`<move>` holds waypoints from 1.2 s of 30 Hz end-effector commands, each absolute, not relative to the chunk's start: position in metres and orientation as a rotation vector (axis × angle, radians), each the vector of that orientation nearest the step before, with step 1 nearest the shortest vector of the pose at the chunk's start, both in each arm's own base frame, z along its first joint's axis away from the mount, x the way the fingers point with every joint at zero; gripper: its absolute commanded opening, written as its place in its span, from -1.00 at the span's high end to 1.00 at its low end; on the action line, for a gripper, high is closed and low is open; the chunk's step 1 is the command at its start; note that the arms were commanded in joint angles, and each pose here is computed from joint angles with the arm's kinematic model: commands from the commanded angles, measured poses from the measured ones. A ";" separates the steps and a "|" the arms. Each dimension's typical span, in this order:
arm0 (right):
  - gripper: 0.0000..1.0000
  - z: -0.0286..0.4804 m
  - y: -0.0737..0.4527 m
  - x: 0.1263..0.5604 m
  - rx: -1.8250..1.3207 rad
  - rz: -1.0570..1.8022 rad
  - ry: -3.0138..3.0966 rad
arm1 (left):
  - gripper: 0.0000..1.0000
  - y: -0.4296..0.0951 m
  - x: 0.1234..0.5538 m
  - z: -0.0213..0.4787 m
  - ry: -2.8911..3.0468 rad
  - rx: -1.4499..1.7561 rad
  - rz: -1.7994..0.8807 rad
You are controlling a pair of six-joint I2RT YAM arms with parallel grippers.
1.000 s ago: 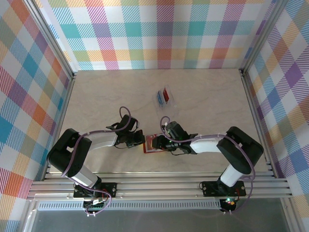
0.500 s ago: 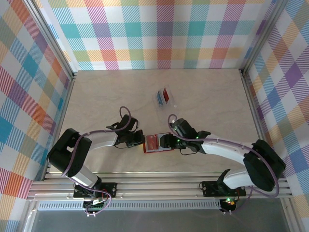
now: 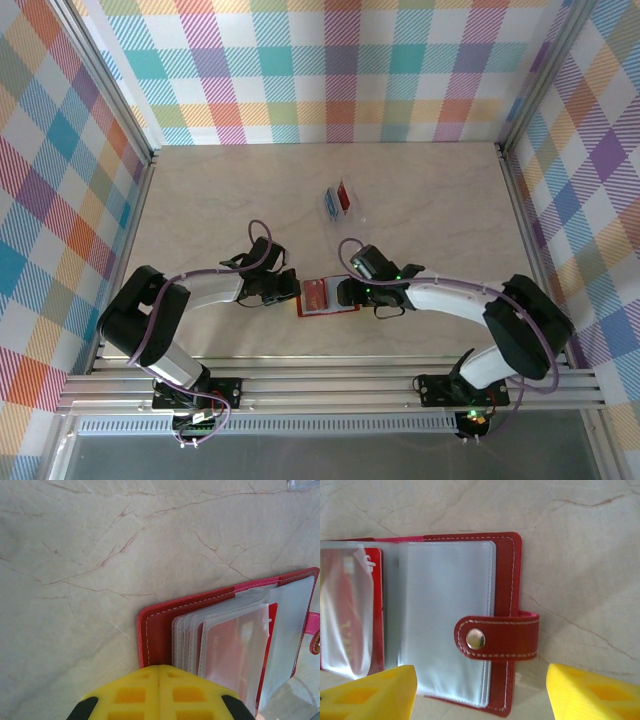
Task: Put the credit cards into the card holder
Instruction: Insert the credit card into the card slot, then close the card holder at the bottom-center of the table.
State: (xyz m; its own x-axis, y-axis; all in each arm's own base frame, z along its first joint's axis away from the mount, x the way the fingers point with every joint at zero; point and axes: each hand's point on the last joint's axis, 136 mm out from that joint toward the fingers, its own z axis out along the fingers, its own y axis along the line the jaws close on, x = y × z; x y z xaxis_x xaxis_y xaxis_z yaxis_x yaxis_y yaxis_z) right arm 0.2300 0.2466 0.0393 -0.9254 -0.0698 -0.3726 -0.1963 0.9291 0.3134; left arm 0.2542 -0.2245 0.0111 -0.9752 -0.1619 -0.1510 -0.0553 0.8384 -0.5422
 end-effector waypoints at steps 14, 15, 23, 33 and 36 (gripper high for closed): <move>0.54 0.036 0.225 0.258 -0.178 0.184 2.641 | 0.95 -0.209 0.203 -0.050 3.066 -0.156 -0.650; 0.68 0.038 0.225 0.258 -0.178 0.181 2.639 | 0.95 -0.210 0.203 -0.050 3.066 -0.157 -0.655; 1.00 0.073 0.239 0.251 -0.228 0.378 2.565 | 0.95 -0.231 0.203 -0.049 3.043 -0.149 -0.701; 1.00 0.123 0.295 0.229 -0.360 0.842 2.465 | 0.95 -0.266 0.212 -0.045 3.024 -0.137 -0.804; 1.00 0.123 0.317 0.226 -0.390 0.951 2.457 | 0.94 -0.271 0.214 -0.044 3.019 -0.147 -0.833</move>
State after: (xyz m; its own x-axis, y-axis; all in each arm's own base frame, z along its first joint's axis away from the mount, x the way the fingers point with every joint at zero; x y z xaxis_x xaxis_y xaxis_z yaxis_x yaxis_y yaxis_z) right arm 0.2336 0.2850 0.1121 -0.8401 -0.0758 -0.5371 -0.3618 0.8161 0.4507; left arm 0.2676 -0.2999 0.0172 -0.9753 -0.1211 -0.1849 0.0323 0.7496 -0.6611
